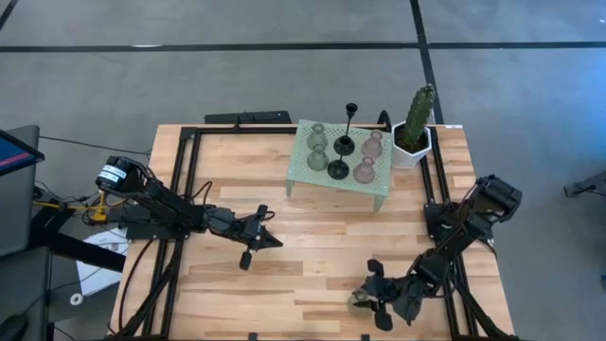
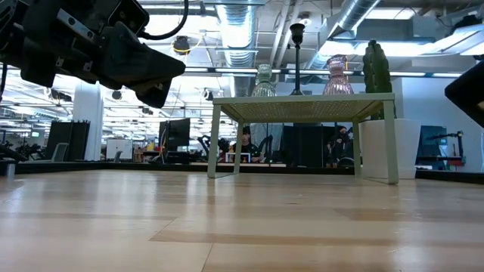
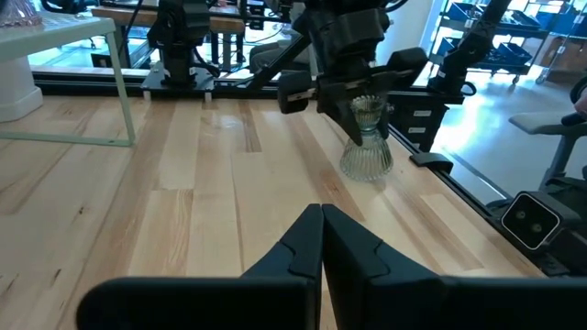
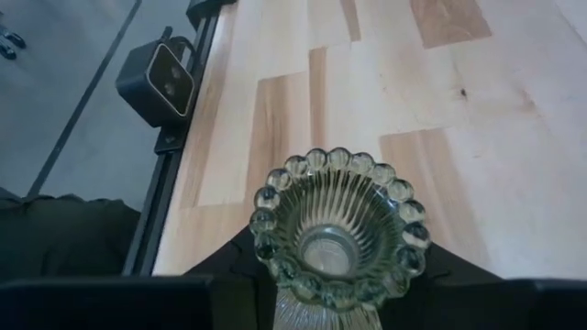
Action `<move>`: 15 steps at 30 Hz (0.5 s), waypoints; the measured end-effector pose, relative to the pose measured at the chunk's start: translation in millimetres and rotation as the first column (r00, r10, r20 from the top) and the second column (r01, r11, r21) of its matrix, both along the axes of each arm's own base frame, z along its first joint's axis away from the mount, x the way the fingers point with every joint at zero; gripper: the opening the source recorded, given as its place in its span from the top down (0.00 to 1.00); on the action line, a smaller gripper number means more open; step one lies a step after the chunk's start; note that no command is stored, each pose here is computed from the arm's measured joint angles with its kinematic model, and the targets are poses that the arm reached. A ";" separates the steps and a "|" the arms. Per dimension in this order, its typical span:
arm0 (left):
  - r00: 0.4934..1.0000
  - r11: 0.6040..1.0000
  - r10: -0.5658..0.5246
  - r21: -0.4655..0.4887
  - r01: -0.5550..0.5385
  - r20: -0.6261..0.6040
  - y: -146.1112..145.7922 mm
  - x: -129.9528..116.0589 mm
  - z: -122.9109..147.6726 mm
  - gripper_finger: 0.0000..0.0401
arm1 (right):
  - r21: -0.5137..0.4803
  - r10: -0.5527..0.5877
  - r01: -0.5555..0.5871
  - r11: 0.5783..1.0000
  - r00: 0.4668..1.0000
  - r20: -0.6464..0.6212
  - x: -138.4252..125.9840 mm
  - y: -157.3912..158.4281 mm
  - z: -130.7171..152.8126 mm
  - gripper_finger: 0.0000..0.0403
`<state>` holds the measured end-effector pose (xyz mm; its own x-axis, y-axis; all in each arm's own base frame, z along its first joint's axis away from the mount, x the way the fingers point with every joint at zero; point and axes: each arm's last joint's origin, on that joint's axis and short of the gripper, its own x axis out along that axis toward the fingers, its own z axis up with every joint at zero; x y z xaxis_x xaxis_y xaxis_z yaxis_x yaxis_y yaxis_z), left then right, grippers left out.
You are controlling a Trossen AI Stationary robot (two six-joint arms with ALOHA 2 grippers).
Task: Pick & Place candle stick holders
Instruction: Put the green glass candle holder on the shelf aligned with the other green glass candle holders
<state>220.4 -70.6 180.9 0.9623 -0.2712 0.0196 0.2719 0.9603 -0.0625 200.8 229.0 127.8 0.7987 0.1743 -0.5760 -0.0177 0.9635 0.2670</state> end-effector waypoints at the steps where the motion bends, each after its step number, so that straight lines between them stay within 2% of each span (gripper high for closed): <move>1: 1.000 1.000 0.000 0.000 0.000 0.000 0.0 0.0 0.0 0.98 | -0.003 -0.002 0.002 1.000 1.000 0.000 0.7 -1.0 0.2 0.71; 15: 1.000 1.000 0.000 0.000 0.000 0.000 0.0 0.0 0.0 0.98 | -0.019 -0.057 0.057 0.998 0.998 0.006 22.1 -20.4 1.1 0.71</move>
<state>220.4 -70.6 180.9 0.9622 -0.2715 0.0196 0.2722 0.9602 -0.0623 222.9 208.6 129.0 0.8099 0.1177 -0.5746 0.0359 0.9679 0.2489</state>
